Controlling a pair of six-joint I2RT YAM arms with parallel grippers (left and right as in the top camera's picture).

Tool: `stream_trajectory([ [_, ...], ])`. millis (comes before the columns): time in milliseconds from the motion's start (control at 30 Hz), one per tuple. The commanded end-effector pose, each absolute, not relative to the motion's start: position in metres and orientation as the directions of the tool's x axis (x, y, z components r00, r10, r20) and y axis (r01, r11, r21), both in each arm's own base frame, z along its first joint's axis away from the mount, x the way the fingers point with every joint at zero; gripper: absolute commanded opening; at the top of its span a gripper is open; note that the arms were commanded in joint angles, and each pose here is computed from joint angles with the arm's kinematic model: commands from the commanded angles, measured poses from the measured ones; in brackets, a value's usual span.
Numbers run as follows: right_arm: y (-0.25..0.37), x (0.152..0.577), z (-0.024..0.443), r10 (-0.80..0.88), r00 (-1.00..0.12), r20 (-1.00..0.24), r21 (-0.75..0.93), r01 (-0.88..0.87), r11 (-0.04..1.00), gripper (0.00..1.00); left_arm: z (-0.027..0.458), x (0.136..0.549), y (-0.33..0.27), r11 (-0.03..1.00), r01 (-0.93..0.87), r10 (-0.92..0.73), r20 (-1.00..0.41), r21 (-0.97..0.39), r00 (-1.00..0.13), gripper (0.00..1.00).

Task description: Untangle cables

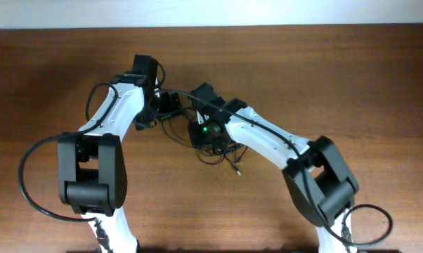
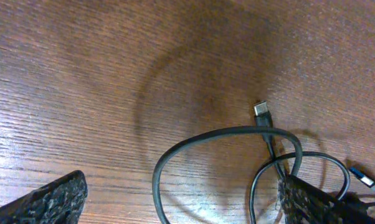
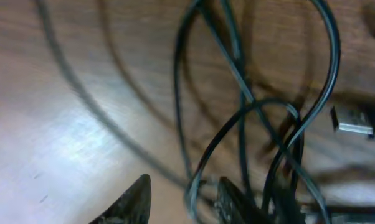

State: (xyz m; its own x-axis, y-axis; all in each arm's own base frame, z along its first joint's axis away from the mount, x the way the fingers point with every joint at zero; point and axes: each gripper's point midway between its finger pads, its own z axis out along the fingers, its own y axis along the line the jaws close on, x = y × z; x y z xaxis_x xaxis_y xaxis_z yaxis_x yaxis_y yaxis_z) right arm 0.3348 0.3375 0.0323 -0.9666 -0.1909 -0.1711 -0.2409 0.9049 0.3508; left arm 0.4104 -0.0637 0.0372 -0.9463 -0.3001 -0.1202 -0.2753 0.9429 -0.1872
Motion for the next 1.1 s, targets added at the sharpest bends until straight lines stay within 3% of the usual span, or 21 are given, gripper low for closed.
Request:
stream_trajectory([
  [0,0.332,0.346,0.01,-0.143,-0.971,-0.189,0.285,-0.193,0.939,0.36,0.048,0.413,-0.065,0.942,-0.267,-0.299,-0.145,-0.2,-0.943,0.99],
  [200,0.337,0.354,-0.006,-0.116,-0.973,-0.197,0.29,-0.171,0.942,0.34,0.048,0.413,-0.065,0.942,-0.267,-0.299,-0.144,-0.201,-0.943,0.99],
  [267,0.336,0.353,-0.011,-0.118,-0.975,-0.188,0.285,-0.169,0.943,0.22,0.048,0.413,-0.065,0.942,-0.267,-0.299,-0.144,-0.201,-0.943,0.99],
  [300,0.336,0.353,-0.011,-0.119,-0.975,-0.188,0.286,-0.17,0.943,0.08,0.048,0.413,-0.065,0.942,-0.267,-0.299,-0.144,-0.201,-0.943,0.99],
  [333,0.336,0.353,-0.008,-0.118,-0.975,-0.188,0.291,-0.17,0.941,0.04,0.048,0.413,-0.065,0.942,-0.267,-0.299,-0.144,-0.201,-0.943,0.99],
  [400,0.342,0.35,0.023,-0.155,-0.974,-0.166,0.384,-0.208,0.9,0.04,0.048,0.413,-0.065,0.942,-0.267,-0.298,-0.143,-0.204,-0.944,0.99],
  [467,0.35,0.353,0.086,-0.188,-0.952,-0.243,0.502,-0.289,0.815,0.04,0.05,0.414,-0.071,0.937,-0.258,-0.295,-0.137,-0.235,-0.946,0.99],
  [600,0.351,0.354,0.169,-0.154,-0.916,-0.372,0.592,-0.361,0.721,0.04,0.052,0.414,-0.08,0.927,-0.247,-0.291,-0.125,-0.282,-0.949,0.91],
  [633,0.353,0.351,0.191,-0.151,-0.903,-0.402,0.622,-0.39,0.679,0.04,0.052,0.414,-0.081,0.925,-0.244,-0.289,-0.123,-0.29,-0.949,0.86],
  [733,0.361,0.343,0.219,-0.161,-0.887,-0.432,0.68,-0.438,0.588,0.04,0.052,0.415,-0.081,0.925,-0.244,-0.29,-0.125,-0.29,-0.949,0.46],
  [800,0.372,0.339,0.244,-0.18,-0.864,-0.471,0.743,-0.498,0.448,0.04,0.052,0.415,-0.081,0.925,-0.245,-0.29,-0.125,-0.289,-0.949,0.07],
  [833,0.376,0.339,0.261,-0.181,-0.842,-0.508,0.758,-0.537,0.37,0.04,0.052,0.415,-0.081,0.926,-0.245,-0.29,-0.125,-0.288,-0.949,0.0],
  [900,0.376,0.337,0.29,-0.17,-0.8,-0.575,0.756,-0.599,0.262,0.04,0.052,0.414,-0.081,0.926,-0.246,-0.29,-0.125,-0.286,-0.949,0.0],
  [1067,0.346,0.33,0.365,-0.07,-0.681,-0.729,0.65,-0.721,0.241,0.04,0.052,0.414,-0.081,0.926,-0.245,-0.29,-0.126,-0.286,-0.949,0.0],
])
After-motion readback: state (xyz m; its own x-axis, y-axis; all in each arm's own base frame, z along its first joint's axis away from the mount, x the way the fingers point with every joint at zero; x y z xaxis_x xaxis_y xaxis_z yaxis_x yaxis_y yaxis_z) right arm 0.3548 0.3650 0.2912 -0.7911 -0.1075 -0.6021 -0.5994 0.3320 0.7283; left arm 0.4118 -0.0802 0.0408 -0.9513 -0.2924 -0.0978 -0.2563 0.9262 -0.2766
